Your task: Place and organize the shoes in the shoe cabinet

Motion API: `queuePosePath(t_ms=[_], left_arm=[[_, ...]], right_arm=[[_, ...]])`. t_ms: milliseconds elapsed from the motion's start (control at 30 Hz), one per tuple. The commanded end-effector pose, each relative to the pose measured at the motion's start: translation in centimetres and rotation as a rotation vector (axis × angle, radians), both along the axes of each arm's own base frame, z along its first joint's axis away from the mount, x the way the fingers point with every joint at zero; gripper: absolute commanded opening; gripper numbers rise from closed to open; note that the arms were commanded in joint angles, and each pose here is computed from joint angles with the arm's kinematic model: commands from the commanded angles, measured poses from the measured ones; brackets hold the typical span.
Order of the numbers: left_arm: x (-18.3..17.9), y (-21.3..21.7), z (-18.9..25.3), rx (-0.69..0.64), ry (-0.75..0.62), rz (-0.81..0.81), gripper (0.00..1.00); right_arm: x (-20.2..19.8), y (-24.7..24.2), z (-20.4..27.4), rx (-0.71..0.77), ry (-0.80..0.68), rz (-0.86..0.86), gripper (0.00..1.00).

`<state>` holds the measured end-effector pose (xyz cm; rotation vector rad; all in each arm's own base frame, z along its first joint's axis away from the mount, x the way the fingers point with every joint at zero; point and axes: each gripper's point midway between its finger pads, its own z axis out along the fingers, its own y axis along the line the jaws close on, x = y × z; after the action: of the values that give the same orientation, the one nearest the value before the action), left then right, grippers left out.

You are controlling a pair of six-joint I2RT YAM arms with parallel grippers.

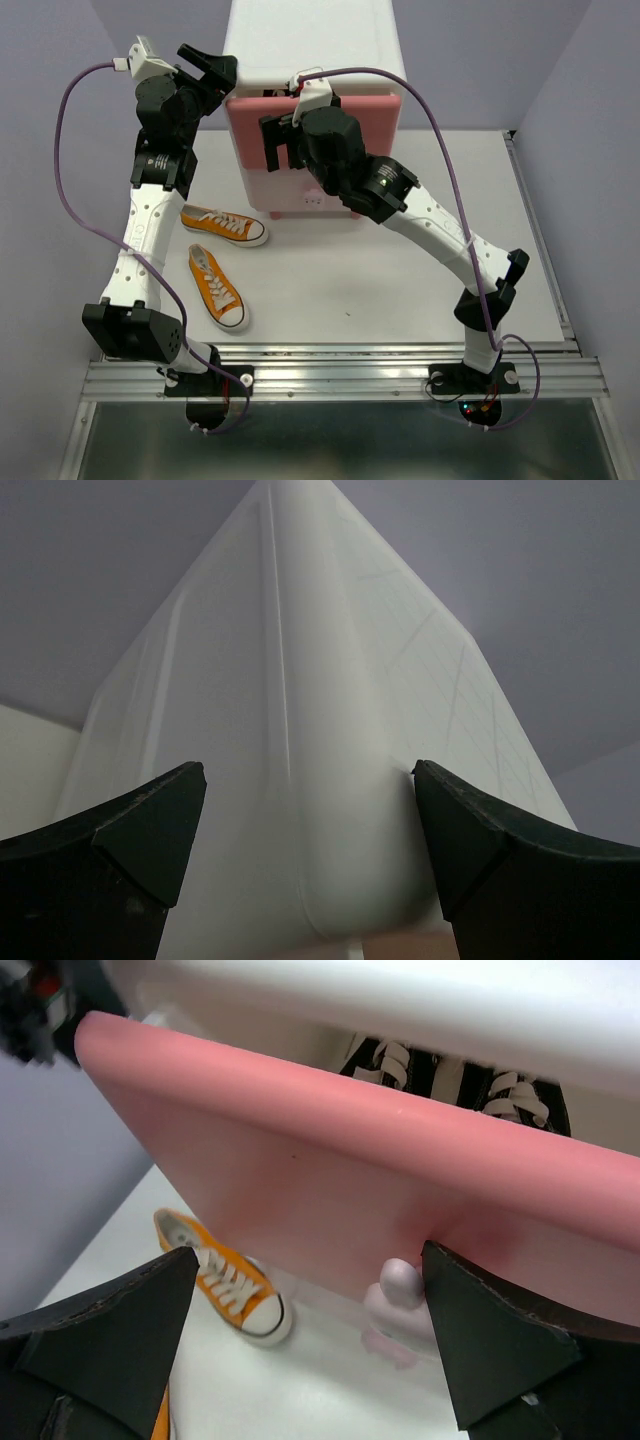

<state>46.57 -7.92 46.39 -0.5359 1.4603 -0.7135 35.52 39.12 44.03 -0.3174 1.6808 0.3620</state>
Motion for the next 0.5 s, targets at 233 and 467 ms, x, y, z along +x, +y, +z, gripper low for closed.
queuePosePath(t_ms=[233,467], left_arm=[[-2.9,0.9,-17.8,0.208,0.547,-0.05,0.94],[-3.2,1.0,-17.7,0.208,0.541,-0.048,0.94]], right_arm=[[10.2,-4.8,1.9,0.063,-0.122,-0.157,1.0],[2.4,-3.1,8.0,0.2,-0.233,0.244,1.0]])
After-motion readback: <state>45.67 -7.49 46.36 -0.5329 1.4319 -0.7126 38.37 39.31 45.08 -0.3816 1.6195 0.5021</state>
